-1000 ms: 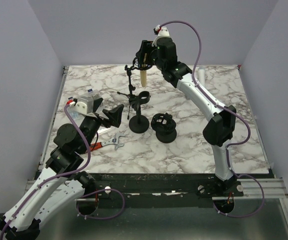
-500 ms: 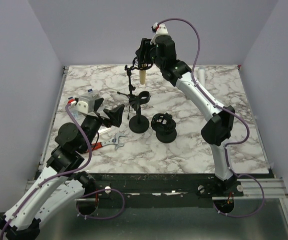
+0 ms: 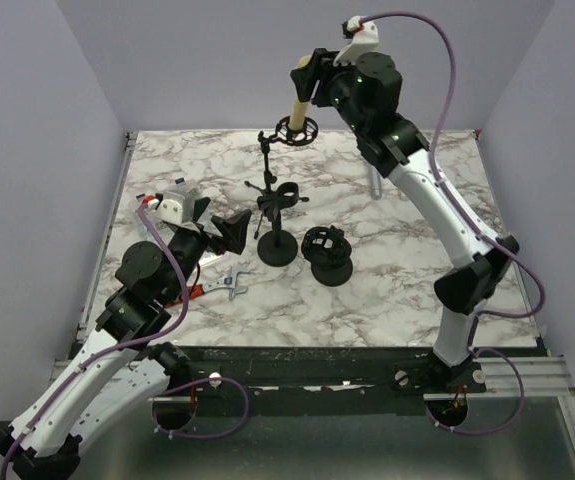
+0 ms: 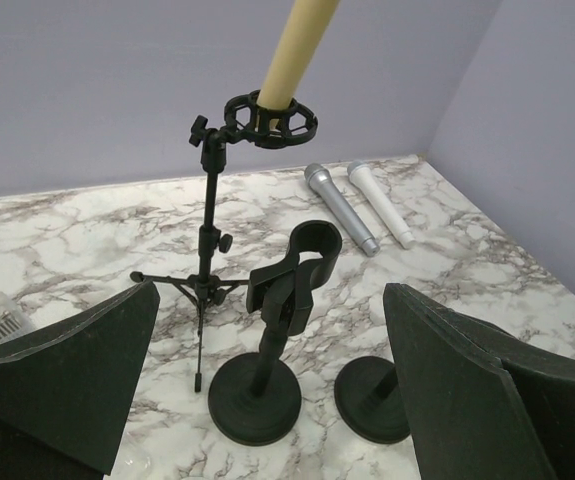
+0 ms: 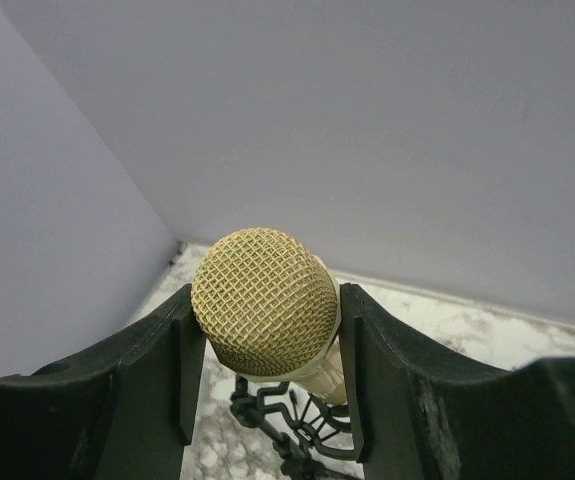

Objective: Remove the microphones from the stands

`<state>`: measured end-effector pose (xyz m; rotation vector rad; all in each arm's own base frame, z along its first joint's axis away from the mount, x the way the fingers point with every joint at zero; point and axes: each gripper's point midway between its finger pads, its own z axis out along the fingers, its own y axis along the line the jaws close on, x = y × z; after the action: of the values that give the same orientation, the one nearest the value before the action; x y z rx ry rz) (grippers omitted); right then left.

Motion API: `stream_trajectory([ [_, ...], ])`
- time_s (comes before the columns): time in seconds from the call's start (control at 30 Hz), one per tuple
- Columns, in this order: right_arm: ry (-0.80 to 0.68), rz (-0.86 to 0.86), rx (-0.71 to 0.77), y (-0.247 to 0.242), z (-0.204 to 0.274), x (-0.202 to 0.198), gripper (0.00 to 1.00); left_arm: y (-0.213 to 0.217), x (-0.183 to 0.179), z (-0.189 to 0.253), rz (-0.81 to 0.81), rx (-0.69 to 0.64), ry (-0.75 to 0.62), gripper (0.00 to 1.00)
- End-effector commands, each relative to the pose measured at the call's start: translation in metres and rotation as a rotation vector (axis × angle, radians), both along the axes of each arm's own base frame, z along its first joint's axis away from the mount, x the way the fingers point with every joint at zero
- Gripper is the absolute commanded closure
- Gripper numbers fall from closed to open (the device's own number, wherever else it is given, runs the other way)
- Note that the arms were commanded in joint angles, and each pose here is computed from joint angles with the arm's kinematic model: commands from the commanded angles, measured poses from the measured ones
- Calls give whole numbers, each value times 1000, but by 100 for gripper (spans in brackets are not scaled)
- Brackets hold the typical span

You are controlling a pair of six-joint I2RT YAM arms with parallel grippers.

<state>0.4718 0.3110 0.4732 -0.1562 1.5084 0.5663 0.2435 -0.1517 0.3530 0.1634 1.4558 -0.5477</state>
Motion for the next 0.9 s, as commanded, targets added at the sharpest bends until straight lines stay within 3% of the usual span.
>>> stream_trajectory([
  [0.0,-173,-6,143,-26,74,-42,78,-4,-3,6,-29,-16,-3,2],
  [0.23,-248,-93,171,-68,99,-73,79,-6,-4,6,-35,-19,2,2],
  [0.4,-233,-309,103,-120,68,-82,81,-7,-5,7,-44,-27,2,1],
  [0.7,-60,-718,-230,-205,-54,-91,88,-12,-6,6,-71,-40,15,1],
  [0.87,97,-712,-398,-215,-138,-68,89,-14,-7,5,-80,-41,22,2],
])
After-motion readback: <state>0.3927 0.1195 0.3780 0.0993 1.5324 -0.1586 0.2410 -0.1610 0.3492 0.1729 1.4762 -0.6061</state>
